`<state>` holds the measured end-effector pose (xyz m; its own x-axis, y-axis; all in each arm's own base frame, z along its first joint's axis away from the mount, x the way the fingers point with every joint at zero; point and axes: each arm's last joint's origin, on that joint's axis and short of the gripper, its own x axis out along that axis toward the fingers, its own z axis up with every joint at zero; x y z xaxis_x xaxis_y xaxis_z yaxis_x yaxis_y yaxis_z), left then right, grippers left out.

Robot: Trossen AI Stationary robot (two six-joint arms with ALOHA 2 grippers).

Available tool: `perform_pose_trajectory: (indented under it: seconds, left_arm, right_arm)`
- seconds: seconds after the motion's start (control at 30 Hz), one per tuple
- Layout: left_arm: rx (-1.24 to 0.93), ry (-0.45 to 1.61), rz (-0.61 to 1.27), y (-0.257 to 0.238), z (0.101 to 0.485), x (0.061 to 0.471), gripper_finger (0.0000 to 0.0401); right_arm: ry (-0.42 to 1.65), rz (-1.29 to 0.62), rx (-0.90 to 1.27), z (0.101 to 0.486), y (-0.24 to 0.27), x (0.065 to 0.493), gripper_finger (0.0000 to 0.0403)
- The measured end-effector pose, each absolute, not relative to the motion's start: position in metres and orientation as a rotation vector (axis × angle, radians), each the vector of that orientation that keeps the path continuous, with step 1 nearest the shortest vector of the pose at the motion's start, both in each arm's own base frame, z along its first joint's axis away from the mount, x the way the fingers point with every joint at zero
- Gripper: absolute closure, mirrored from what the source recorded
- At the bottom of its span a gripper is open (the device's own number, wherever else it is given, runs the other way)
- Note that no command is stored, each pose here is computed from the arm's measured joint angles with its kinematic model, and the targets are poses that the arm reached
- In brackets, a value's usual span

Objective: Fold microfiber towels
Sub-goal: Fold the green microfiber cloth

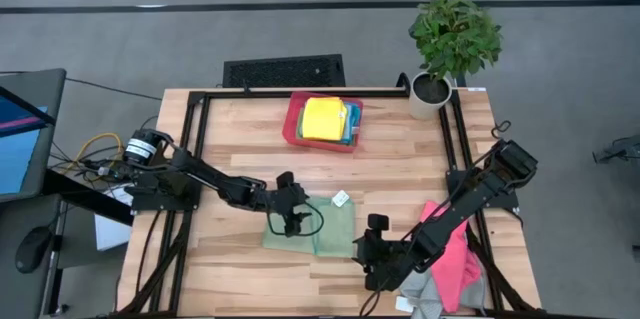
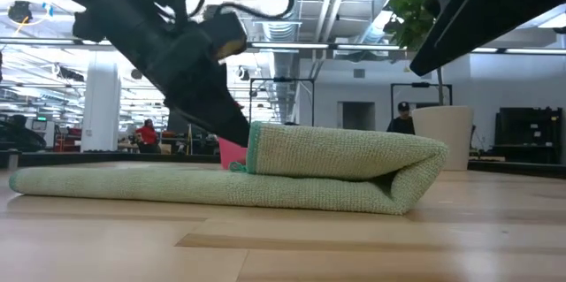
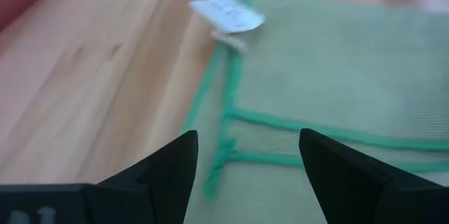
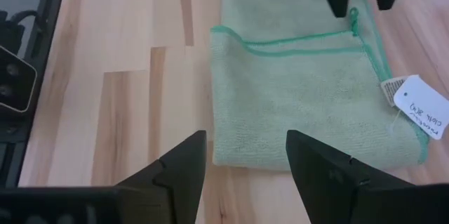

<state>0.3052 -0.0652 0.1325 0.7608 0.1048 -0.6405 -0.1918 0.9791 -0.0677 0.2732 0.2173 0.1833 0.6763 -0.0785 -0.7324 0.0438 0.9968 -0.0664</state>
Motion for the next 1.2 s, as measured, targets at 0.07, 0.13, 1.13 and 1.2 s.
perform_pose_trajectory:
  seconds: [0.07,0.13,1.13,1.2]
  left_arm:
    - [-0.137,0.697,0.152,-0.063,0.130,0.306,0.0163]
    - [-0.148,0.704,0.123,-0.063,0.126,0.308,0.0169]
    - [-0.082,0.718,0.150,-0.070,0.115,0.308,0.0367]
    - [-0.081,0.697,0.144,-0.070,0.118,0.311,0.0384]
  right_arm:
    - [0.825,-0.070,-0.044,0.183,0.217,0.274,0.0180]
    - [0.825,-0.070,-0.044,0.183,0.217,0.274,0.0180]
    - [0.826,-0.075,-0.026,0.183,0.217,0.273,0.0180]
    - [0.826,-0.075,-0.026,0.183,0.217,0.273,0.0180]
